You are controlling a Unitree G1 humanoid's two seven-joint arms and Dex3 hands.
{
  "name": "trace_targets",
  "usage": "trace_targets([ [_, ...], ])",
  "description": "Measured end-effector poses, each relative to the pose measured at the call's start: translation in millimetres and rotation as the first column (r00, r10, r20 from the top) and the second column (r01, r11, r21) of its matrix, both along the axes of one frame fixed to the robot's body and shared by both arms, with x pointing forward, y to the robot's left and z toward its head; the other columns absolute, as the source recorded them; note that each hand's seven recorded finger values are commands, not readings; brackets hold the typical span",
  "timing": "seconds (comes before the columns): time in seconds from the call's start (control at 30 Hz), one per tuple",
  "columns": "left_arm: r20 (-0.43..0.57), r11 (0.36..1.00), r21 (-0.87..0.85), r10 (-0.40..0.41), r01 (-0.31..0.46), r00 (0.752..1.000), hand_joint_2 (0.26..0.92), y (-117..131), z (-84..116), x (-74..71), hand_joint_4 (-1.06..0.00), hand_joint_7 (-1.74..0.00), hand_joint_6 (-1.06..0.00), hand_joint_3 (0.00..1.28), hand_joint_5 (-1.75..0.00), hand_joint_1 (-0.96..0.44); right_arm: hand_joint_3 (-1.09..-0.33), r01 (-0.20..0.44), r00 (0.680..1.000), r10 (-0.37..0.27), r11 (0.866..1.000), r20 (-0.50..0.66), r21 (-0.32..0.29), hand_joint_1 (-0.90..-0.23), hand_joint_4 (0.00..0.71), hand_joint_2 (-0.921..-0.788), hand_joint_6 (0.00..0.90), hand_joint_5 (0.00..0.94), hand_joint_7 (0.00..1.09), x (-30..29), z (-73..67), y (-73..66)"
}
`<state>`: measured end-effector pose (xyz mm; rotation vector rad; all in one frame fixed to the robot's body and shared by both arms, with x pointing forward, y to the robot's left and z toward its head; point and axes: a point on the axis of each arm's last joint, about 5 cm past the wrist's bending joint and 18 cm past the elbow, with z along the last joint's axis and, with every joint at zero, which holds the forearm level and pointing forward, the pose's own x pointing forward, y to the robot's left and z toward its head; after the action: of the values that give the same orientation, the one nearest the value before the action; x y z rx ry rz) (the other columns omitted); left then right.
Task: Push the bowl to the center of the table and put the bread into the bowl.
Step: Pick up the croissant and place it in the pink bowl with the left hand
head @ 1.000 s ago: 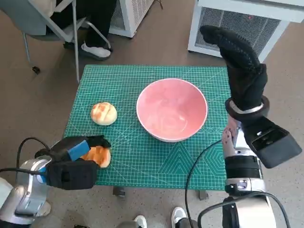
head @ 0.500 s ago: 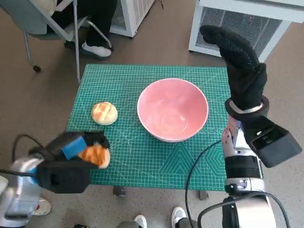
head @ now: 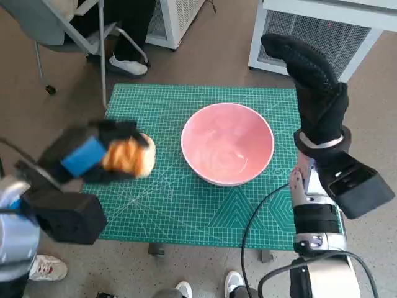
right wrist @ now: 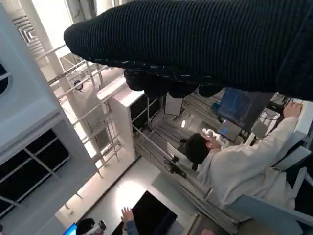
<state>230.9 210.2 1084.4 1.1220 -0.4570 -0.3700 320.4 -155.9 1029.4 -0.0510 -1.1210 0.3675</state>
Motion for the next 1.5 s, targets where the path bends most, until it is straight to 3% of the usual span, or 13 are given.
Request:
trace_targets([
  [0.23, 0.136, 0.991, -0.022, -0.127, 0.131, 0.983, 0.918, -33.1, 17.2, 16.8, -0.7, -1.25, -0.58, 0.09, -1.13, 0.0, -0.831, -0.003, 1.0, 0.003, 1.0, -0.001, 0.0, -0.542, 0.228, -0.921, -0.001, 0.041, 0.57, -0.4, 0.2, -0.2],
  [0.53, 0.135, 0.969, 0.041, -0.247, 0.244, 0.96, 0.918, -71.4, 24.0, 48.2, -0.74, -1.27, -0.58, 0.07, -1.06, 0.0, -0.815, -0.004, 1.0, 0.005, 1.0, -0.005, 0.011, -0.558, 0.223, -0.921, -0.001, 0.041, 0.57, -1.0, -0.1, -2.1],
  [0.97, -0.029, 0.967, 0.117, -0.222, 0.224, 0.975, 0.92, -111.5, -1.8, 82.5, -0.71, -1.29, -0.55, 0.09, -1.09, 0.0, -0.827, -0.006, 1.0, 0.006, 1.0, 0.003, 0.02, -0.557, 0.213, -0.921, -0.001, 0.042, 0.58, -5.2, -0.2, -4.7],
  [1.1, -0.093, 0.97, 0.113, -0.206, 0.216, 0.974, 0.921, -116.3, -12.3, 90.2, -0.59, -1.4, -0.44, 0.19, -1.21, 0.0, -0.829, -0.003, 1.0, 0.003, 1.0, 0.01, 0.021, -0.555, 0.211, -0.921, -0.001, 0.043, 0.58, -7.0, 0.4, -5.5],
  [1.17, -0.126, 0.971, 0.113, -0.196, 0.211, 0.972, 0.921, -117.2, -17.9, 93.7, -0.51, -1.45, -0.42, 0.24, -0.96, -0.12, -0.83, -0.002, 1.0, 0.001, 1.0, 0.009, 0.022, -0.552, 0.21, -0.921, -0.001, 0.044, 0.58, -7.8, -0.1, -5.9],
  [1.2, -0.144, 0.971, 0.115, -0.192, 0.209, 0.971, 0.904, -117.4, -20.7, 95.4, -0.48, -1.3, -0.37, 0.25, -0.67, -0.15, -0.83, 0.0, 1.0, 0.0, 1.0, 0.008, 0.023, -0.55, 0.21, -0.921, -0.001, 0.045, 0.58, -8.1, -0.5, -6.2],
  [1.23, -0.165, 0.97, 0.119, -0.19, 0.211, 0.968, 0.898, -117.5, -23.1, 97.1, -0.44, -0.96, -0.37, 0.2, -0.43, -0.13, -0.83, 0.001, 1.0, -0.001, 1.0, 0.007, 0.023, -0.549, 0.209, -0.921, -0.001, 0.046, 0.57, -8.4, -0.9, -6.3],
  [1.3, -0.214, 0.968, 0.126, -0.186, 0.216, 0.959, 0.91, -116.4, -27.4, 100.7, -0.34, -0.48, -0.38, 0.1, -0.18, -0.12, -0.829, 0.005, 1.0, -0.005, 1.0, 0.007, 0.023, -0.544, 0.208, -0.921, -0.001, 0.048, 0.57, -9.0, -1.3, -6.6],
  [1.4, -0.282, 0.965, 0.124, -0.189, 0.231, 0.941, 0.911, -113.5, -31.7, 104.0, -0.24, -0.21, -0.36, 0.04, -0.06, -0.15, -0.828, 0.009, 1.0, -0.009, 1.0, 0.008, 0.014, -0.539, 0.207, -0.921, -0.001, 0.05, 0.57, -9.6, -1.6, -6.8],
  [1.5, -0.331, 0.96, 0.12, -0.203, 0.254, 0.921, 0.905, -110.6, -32.2, 105.0, -0.18, -0.11, -0.34, 0.02, -0.02, -0.17, -0.828, 0.012, 1.0, -0.012, 1.0, 0.01, 0.01, -0.54, 0.205, -0.921, -0.001, 0.052, 0.57, -9.9, -0.9, -6.9],
])
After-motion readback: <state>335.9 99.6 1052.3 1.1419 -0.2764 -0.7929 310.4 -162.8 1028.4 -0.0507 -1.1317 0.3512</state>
